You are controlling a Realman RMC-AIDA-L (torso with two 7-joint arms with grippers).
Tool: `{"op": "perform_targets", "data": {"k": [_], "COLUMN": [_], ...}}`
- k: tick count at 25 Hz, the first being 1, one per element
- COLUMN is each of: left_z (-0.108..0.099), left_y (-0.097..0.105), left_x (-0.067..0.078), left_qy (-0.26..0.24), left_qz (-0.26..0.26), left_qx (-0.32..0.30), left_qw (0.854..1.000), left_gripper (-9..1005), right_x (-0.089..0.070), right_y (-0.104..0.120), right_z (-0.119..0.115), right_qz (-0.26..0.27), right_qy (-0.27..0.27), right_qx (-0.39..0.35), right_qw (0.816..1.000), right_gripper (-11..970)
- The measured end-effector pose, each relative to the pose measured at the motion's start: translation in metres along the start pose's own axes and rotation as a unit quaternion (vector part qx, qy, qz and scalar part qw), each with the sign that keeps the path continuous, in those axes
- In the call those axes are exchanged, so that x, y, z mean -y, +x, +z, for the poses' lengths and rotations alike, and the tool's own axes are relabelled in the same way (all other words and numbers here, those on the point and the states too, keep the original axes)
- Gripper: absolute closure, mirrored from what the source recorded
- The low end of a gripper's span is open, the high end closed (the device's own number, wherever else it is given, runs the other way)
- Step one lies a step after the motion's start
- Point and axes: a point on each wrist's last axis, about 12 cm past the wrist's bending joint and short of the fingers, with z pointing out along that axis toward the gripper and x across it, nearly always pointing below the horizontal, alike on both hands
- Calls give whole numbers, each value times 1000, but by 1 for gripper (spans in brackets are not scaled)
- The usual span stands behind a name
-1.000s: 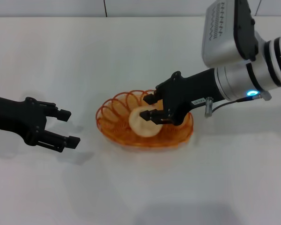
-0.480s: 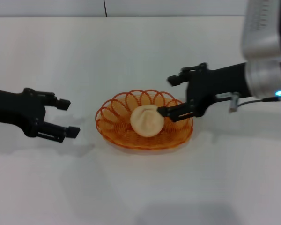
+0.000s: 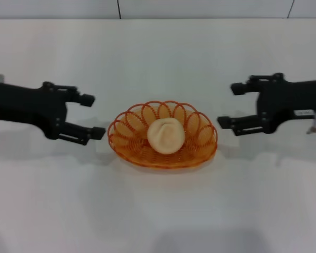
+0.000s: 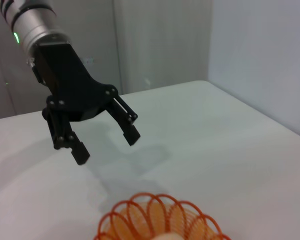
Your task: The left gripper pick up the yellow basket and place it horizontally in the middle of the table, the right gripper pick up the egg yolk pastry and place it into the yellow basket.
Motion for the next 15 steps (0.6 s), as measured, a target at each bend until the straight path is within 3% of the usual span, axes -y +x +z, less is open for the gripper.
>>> {"op": "perform_targets", "data": {"k": [6, 15], "left_z": [12, 15], "left_y": [-14, -18], "left_x": [-3, -2], "left_qy": [20, 26], "left_qz": [22, 26], "left_qx": [11, 13], "left_qw": [999, 999], "left_gripper": [121, 122], "right_x": [4, 4], "right_y": [13, 15], "right_z": [-19, -22], "right_qz": [14, 16], "right_qy": [6, 7], "right_qx": [3, 2], "right_qw": [1000, 1000], "right_gripper": [131, 132]}}
